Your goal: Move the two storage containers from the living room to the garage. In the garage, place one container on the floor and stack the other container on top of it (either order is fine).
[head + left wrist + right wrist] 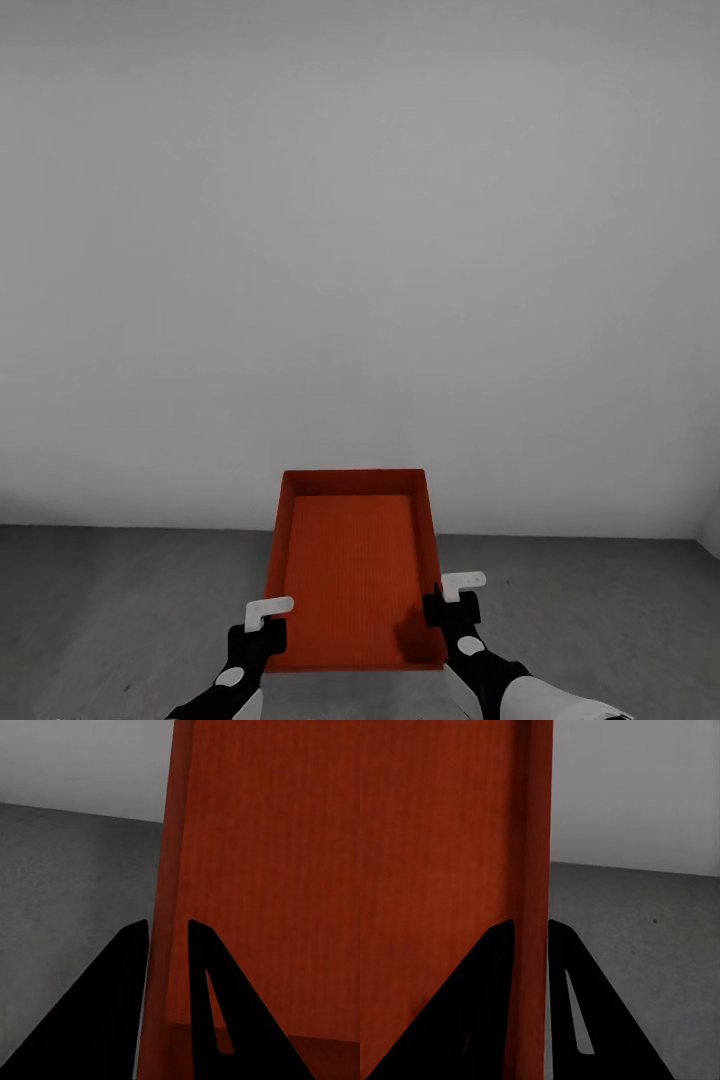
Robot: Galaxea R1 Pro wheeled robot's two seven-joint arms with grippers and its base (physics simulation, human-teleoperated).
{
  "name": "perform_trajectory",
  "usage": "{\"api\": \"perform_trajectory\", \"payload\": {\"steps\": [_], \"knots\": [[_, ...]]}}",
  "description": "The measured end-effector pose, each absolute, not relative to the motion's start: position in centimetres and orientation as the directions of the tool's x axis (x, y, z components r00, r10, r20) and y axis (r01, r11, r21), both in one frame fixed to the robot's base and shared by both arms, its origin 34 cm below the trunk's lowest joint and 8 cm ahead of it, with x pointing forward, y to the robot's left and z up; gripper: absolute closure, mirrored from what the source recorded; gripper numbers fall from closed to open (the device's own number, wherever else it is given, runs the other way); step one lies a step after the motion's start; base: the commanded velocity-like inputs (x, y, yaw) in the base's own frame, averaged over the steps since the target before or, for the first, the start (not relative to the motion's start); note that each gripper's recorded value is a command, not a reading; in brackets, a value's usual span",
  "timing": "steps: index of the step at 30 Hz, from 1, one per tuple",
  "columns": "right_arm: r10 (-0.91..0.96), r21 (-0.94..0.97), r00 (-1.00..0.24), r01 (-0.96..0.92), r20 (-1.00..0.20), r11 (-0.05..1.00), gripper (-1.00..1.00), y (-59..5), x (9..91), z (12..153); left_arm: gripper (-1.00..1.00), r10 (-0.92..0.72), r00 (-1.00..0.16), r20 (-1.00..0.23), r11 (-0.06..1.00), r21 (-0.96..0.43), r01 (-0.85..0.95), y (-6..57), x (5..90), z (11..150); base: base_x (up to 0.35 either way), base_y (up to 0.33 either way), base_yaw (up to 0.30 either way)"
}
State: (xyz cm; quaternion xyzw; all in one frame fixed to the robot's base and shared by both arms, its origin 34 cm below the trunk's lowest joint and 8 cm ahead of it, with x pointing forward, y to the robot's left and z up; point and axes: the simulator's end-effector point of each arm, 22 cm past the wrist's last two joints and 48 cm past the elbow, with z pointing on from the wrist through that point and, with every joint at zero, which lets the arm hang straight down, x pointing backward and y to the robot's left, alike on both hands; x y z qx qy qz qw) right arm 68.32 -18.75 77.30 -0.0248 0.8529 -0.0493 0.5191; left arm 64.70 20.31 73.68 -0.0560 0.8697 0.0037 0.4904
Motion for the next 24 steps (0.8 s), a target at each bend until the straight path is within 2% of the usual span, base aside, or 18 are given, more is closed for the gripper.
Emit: {"api": "perform_trajectory", "payload": {"steps": [24], "knots": [[-0.094,-0.11,-0.494,0.004,-0.865,0.994,1.0,-18.7,67.8,75.2,1.0,-0.094,-0.545,-0.833,0.994,-0.045,-0.103,20.3,64.0,71.7,0.0,0.0,0.0]]}}
